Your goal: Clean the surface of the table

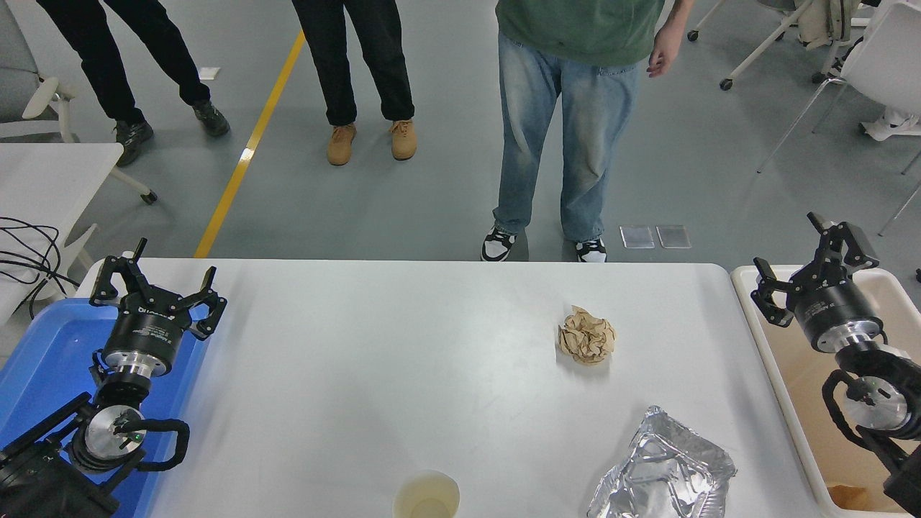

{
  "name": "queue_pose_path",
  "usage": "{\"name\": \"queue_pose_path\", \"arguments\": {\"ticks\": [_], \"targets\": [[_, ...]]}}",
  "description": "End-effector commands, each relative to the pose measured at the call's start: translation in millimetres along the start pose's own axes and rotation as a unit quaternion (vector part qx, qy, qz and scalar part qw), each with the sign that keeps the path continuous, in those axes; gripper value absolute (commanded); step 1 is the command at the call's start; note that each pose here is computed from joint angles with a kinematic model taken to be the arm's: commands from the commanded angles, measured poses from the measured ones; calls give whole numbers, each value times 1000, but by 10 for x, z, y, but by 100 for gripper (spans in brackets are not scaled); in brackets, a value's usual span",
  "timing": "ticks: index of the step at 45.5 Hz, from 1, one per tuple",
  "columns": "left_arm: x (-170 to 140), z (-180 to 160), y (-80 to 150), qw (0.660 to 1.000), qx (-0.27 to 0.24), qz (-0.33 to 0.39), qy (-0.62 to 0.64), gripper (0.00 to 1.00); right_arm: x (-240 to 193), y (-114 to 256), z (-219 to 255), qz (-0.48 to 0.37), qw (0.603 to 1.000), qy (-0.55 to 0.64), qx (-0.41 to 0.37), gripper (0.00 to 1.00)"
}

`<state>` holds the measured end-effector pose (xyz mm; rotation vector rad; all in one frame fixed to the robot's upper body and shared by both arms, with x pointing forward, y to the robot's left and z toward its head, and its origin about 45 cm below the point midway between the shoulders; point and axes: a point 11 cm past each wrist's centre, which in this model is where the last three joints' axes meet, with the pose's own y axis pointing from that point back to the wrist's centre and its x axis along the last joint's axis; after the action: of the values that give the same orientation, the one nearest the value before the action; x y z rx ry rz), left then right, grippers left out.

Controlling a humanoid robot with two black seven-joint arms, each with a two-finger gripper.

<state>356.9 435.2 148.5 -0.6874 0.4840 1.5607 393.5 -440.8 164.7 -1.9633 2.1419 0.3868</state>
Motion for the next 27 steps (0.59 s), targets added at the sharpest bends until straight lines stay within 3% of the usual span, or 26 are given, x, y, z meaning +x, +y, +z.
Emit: {"name": "queue_pose_path", "arguments": {"ticks": [1,27], "targets": [[-1,-2,1,1000,1,-1,-2,99,-8,2,18,1,1000,-2,-1,100],[-6,-1,-5,1000,0,-1,0,99,-33,-19,-6,-4,1000,0,0,100]]}}
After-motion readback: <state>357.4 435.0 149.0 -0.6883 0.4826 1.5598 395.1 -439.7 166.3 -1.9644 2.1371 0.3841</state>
